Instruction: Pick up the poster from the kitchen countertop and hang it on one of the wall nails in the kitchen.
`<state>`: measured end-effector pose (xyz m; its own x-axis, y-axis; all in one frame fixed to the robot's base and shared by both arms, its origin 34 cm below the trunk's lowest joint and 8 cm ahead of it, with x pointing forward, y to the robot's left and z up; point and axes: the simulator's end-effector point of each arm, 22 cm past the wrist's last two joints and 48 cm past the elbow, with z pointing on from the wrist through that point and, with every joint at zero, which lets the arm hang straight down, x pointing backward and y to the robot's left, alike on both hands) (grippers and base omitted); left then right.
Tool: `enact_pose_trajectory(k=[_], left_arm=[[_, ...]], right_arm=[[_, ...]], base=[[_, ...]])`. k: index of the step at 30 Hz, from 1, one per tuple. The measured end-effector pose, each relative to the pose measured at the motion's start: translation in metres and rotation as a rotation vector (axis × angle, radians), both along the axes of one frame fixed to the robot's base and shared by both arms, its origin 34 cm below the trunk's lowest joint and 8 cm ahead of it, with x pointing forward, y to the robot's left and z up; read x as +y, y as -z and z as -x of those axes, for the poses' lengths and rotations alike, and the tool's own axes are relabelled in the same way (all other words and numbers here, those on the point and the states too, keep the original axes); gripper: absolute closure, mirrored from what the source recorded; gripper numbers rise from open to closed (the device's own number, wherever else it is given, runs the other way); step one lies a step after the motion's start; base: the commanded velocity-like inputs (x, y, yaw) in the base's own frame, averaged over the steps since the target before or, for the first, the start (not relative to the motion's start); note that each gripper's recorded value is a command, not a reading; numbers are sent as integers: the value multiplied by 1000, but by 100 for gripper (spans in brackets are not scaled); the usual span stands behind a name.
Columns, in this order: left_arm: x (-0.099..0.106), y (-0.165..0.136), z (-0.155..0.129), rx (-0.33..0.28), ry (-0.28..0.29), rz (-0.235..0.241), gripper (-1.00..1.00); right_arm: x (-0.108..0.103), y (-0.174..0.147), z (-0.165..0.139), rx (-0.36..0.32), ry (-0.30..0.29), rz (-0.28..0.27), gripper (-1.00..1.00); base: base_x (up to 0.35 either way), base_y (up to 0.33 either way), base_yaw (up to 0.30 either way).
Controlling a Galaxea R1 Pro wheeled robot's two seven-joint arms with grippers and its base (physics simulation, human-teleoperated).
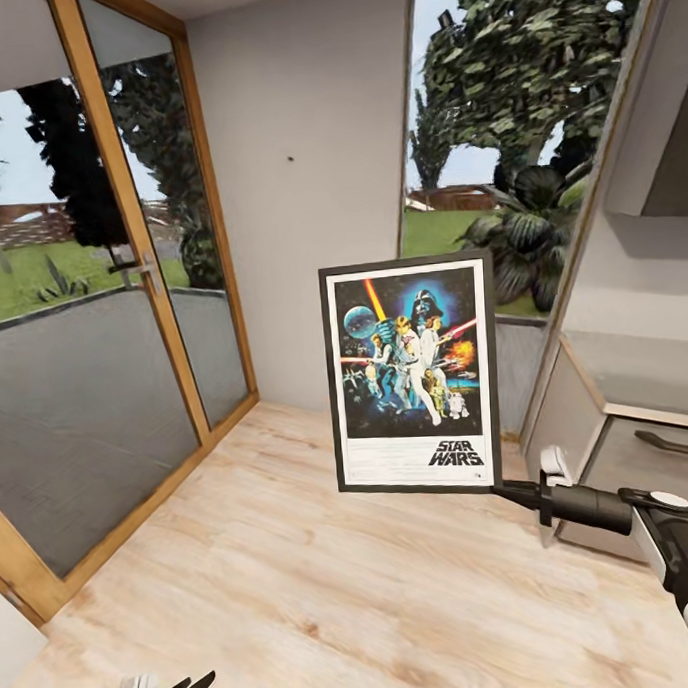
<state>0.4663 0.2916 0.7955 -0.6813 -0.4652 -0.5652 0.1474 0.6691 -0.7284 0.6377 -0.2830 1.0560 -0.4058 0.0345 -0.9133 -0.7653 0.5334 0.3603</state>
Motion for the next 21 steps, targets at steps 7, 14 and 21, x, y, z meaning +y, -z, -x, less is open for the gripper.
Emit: enact_pose_trajectory(k=[7, 14, 21], left_arm=[[0, 0, 0, 0, 0, 0, -100], [0, 0, 0, 0, 0, 0, -100], [0, 0, 0, -1, 0, 0, -100]], right_arm=[[0, 0, 0, 0, 1, 0, 100], [0, 0, 0, 0, 1, 0, 100], [-1, 0, 0, 0, 1, 0, 100]], base=[[267, 254, 0], [268, 250, 0], [282, 229, 0]])
